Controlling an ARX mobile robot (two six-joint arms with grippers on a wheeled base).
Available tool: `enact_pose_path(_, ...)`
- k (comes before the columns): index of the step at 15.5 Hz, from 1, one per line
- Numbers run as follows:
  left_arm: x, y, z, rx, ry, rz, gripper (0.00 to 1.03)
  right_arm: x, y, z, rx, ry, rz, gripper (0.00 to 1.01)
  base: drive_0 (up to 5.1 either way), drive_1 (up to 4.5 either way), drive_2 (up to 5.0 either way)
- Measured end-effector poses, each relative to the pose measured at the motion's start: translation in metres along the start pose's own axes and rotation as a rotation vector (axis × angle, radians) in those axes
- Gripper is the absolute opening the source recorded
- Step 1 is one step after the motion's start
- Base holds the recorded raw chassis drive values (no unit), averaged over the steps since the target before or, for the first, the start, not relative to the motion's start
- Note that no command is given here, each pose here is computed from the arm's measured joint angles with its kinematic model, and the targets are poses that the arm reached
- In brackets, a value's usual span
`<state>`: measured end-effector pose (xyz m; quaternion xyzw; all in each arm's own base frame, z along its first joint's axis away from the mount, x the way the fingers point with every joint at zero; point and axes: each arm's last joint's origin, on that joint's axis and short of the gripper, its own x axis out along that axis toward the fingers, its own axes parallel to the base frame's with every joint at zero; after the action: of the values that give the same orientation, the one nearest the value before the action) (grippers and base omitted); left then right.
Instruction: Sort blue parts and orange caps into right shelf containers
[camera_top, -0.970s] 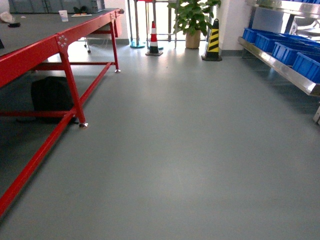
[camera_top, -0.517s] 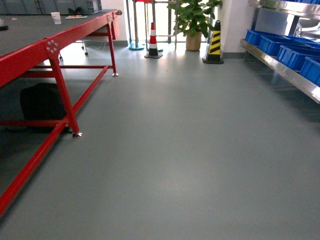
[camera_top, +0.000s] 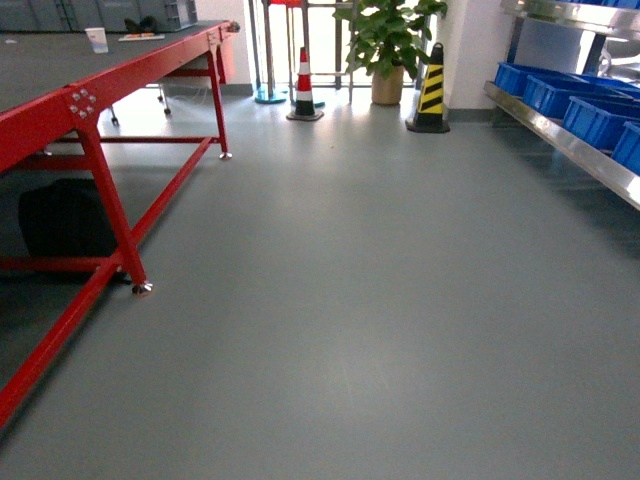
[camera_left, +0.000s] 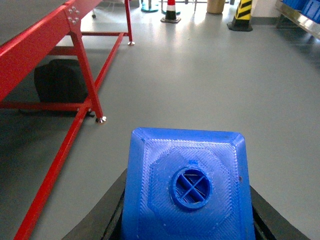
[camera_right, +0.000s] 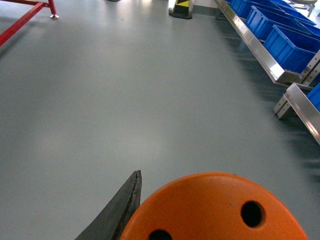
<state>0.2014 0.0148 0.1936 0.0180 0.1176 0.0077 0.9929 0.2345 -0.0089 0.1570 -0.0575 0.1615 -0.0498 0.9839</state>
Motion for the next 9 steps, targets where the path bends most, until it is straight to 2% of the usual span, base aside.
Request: enact_pose_path(9, 0.0000, 0.0000, -0.0001, 0.000, 0.000, 0.000, 0.44, 0.0000, 0.0000, 0.0000, 0.000, 0.000, 0.001, 0.43, -0.1, 4.27, -4.4)
